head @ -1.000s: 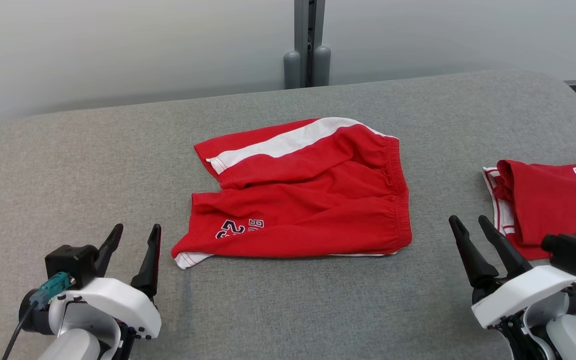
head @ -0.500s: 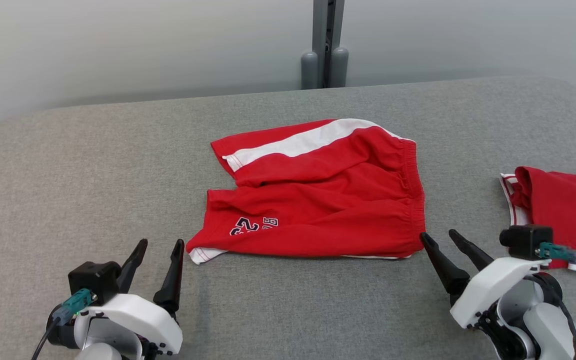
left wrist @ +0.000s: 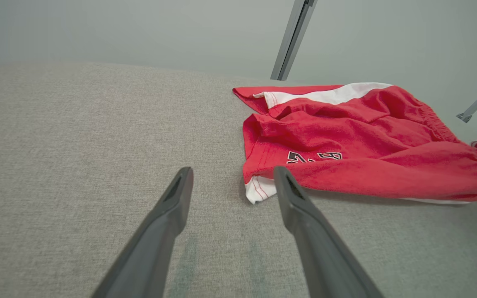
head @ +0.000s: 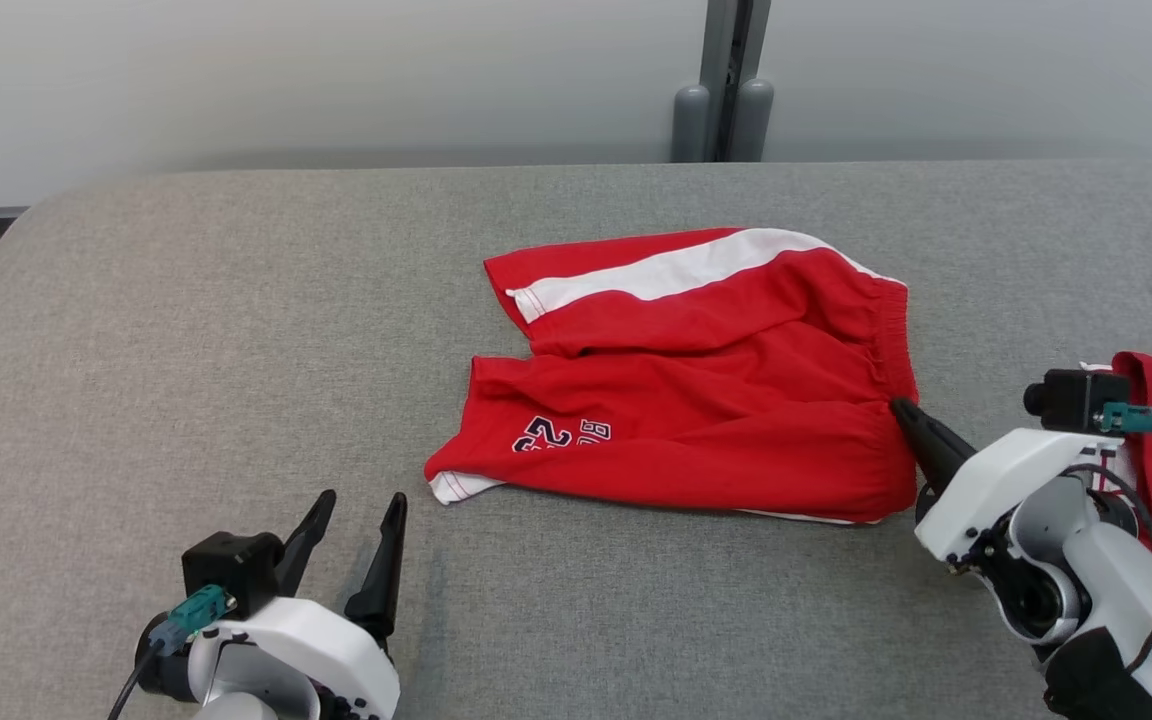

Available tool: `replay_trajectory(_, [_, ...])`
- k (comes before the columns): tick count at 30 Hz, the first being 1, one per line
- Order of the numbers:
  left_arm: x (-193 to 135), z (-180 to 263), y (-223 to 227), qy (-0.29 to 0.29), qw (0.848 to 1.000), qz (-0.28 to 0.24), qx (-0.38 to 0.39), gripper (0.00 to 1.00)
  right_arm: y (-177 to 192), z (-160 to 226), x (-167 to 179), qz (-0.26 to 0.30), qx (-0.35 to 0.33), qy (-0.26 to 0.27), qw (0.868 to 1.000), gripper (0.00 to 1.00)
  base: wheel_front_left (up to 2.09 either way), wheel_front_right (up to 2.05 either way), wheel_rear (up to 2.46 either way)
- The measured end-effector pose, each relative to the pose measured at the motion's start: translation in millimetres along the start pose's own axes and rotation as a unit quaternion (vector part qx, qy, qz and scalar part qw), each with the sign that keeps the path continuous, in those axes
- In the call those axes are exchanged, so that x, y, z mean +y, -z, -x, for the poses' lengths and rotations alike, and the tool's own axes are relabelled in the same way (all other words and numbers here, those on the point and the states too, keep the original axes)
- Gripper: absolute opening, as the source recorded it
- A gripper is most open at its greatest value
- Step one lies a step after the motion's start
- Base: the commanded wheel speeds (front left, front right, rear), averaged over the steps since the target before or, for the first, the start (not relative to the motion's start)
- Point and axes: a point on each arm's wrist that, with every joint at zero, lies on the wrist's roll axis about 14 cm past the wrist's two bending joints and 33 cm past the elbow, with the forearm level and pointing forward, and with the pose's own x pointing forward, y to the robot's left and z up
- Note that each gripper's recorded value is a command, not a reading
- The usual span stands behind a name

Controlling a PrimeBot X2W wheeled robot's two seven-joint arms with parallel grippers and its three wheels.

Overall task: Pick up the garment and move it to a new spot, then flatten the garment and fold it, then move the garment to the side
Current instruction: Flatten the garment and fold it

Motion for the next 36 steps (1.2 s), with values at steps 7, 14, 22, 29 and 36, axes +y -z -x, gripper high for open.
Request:
replay_trajectory(7, [4.7, -1.4, 1.7, -0.010, 1.000, 0.007, -0.004, 1.00, -16.0, -23.0, -6.9, -0.016, -0.007, 0.009, 1.000, 0.00, 0.00, 0.00, 0.00])
replay_trajectory(14, [17.9, 5.3, 1.0, -0.034, 0.999, 0.013, -0.010, 1.00, -25.2, -33.2, -12.5, -0.010, -0.020, 0.011, 1.000, 0.00, 0.00, 0.00, 0.00])
replay_trajectory(22, [20.8, 10.0, 5.9, -0.038, 0.999, 0.016, -0.005, 1.00, -20.3, -11.6, -27.8, -0.013, -0.042, 0.020, 0.999, 1.00, 0.00, 0.00, 0.00])
replay_trajectory(29, [5.3, 3.7, 8.6, -0.015, 1.000, 0.015, 0.001, 1.00, 9.0, 12.0, -32.1, -0.034, -0.015, 0.026, 0.999, 1.00, 0.00, 0.00, 0.00])
replay_trajectory(36, [2.4, -0.6, 9.4, -0.010, 1.000, 0.014, 0.006, 1.00, 34.2, 10.6, -16.3, -0.043, 0.041, 0.007, 0.998, 1.00, 0.00, 0.00, 0.00])
